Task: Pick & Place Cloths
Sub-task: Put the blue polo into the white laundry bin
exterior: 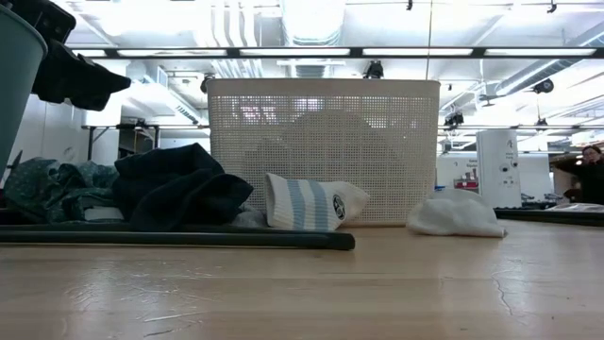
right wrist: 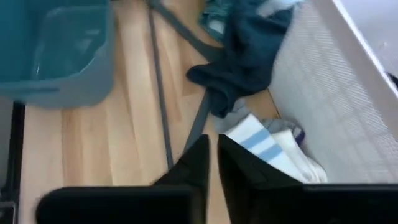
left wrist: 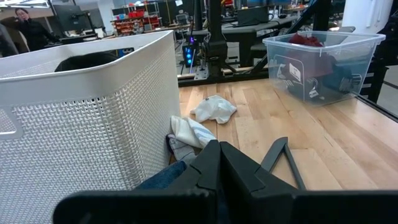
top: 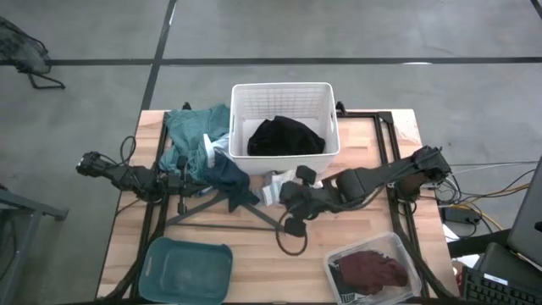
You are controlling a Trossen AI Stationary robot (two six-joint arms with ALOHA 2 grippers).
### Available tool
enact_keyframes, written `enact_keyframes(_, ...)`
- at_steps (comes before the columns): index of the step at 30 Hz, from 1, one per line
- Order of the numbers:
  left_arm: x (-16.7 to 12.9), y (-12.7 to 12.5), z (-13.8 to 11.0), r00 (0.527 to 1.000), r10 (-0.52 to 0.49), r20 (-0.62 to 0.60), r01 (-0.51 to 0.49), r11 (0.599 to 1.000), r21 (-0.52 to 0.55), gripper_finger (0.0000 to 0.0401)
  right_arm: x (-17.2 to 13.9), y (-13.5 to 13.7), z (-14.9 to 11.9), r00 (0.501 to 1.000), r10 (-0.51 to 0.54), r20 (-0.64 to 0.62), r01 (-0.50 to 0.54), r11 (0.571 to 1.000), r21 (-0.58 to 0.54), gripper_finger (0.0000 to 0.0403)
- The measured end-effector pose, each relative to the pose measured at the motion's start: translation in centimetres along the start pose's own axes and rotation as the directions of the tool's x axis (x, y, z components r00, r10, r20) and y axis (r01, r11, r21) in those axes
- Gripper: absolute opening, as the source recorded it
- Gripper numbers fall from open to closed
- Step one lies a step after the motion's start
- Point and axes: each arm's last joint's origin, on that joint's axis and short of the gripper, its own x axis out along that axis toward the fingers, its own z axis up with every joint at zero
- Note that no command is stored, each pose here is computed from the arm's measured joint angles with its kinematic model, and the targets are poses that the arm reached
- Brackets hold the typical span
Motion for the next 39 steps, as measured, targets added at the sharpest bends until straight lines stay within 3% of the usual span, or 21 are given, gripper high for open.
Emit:
enact_keyframes(8,0.0,0.0,0.0,1.0,0.0,0.0,0.0,1.0,0.0,0.0012,-0.8,0.8,-1.3,0.984,0.139,0.109,-0.123,0.982,-0.143,0.0009)
enact_keyframes(15,0.0,0.0,-0.1,1.0,0.0,-0.007,0.0,1.0,0.003,0.0012,-4.4,-1.8,-3.8,0.918,0.273,0.288,-0.237,0.959,-0.152,0.0008)
enact_keyframes(19,0.0,0.0,-0.1,1.0,0.0,-0.006,0.0,1.0,0.003,0.0012,-5.8,-3.9,-6.3,0.89,0.273,0.364,-0.228,0.96,-0.161,0.0008)
enact_keyframes(23,0.0,0.0,-0.1,1.0,0.0,-0.006,0.0,1.0,0.003,0.0012,-7.7,-6.8,-8.8,0.896,0.127,0.425,-0.06,0.984,-0.167,0.0008)
enact_keyframes(25,0.0,0.0,-0.1,1.0,0.0,-0.005,0.0,1.0,0.002,0.0012,-8.4,-7.8,-10.0,0.886,0.121,0.448,-0.074,0.99,-0.121,0.0008)
enact_keyframes(33,0.0,0.0,-0.1,1.0,0.0,-0.005,0.0,1.0,0.002,0.0012,-10.1,-11.3,-14.6,0.791,0.186,0.582,-0.121,0.981,-0.149,0.0008)
enact_keyframes(39,0.0,0.0,0.0,1.0,-0.001,-0.005,0.001,1.0,0.002,0.0012,-9.7,-13.2,-18.3,0.768,0.204,0.607,-0.154,0.979,-0.134,0.0008)
